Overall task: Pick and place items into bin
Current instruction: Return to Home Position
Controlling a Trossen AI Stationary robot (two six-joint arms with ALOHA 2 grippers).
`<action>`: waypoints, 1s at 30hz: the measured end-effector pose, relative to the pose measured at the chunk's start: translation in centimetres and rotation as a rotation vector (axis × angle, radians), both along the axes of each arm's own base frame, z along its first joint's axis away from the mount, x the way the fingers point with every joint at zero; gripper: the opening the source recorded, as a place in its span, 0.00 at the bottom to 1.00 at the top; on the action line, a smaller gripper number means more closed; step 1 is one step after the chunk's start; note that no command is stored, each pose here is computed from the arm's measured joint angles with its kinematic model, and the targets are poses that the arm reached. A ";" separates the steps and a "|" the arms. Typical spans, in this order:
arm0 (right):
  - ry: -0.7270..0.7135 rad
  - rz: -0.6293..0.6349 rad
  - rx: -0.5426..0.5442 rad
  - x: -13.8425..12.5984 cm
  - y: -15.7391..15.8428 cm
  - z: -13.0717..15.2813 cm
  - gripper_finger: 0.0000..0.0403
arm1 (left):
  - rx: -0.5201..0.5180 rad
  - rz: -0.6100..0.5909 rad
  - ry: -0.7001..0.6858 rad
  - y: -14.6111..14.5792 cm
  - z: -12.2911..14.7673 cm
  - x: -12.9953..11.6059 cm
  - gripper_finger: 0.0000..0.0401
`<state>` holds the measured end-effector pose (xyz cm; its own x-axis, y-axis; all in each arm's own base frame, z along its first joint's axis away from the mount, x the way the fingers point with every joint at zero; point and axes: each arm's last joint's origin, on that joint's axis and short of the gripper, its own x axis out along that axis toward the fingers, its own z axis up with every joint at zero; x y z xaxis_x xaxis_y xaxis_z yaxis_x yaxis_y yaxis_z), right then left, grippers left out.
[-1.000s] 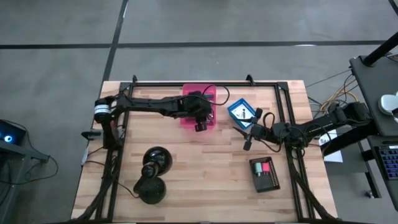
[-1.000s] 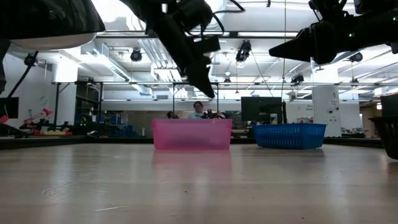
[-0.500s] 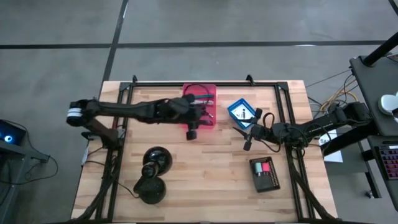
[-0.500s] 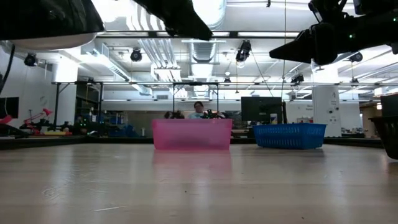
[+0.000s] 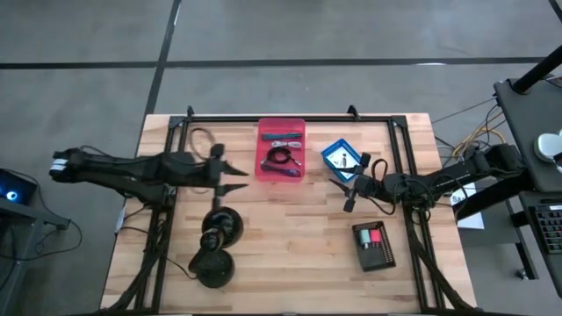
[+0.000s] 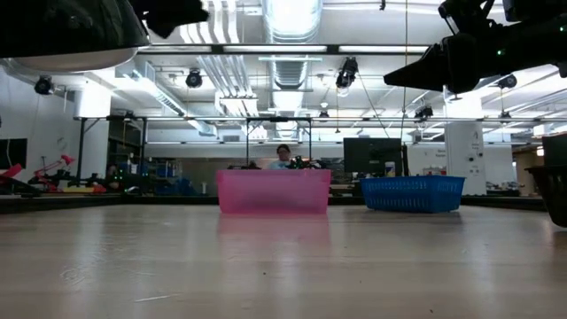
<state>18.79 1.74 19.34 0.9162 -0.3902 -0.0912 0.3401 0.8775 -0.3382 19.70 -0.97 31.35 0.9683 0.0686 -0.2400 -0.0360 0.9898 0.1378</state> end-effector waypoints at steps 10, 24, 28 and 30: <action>0.001 -0.002 0.012 0.0 0.0 -0.1 0.38 | -0.011 -0.012 -0.228 0.1 -5.0 -6.9 0.30; 0.013 -0.003 0.020 0.0 0.0 -0.2 0.38 | -0.022 -0.009 -0.343 0.5 -11.6 -10.5 0.30; 0.017 -0.005 0.021 0.0 0.0 -0.3 0.38 | -0.022 0.001 -0.327 0.5 -12.1 -10.3 0.27; 0.013 -0.008 0.032 0.0 0.0 -0.3 0.38 | -0.021 0.030 -0.322 0.5 -12.2 -10.1 0.23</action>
<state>18.75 1.72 19.07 0.9116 -0.3945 -0.1156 0.3430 0.8850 -0.3149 9.55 -0.42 19.17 0.9924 0.0965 0.0769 -0.1036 0.9902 0.0939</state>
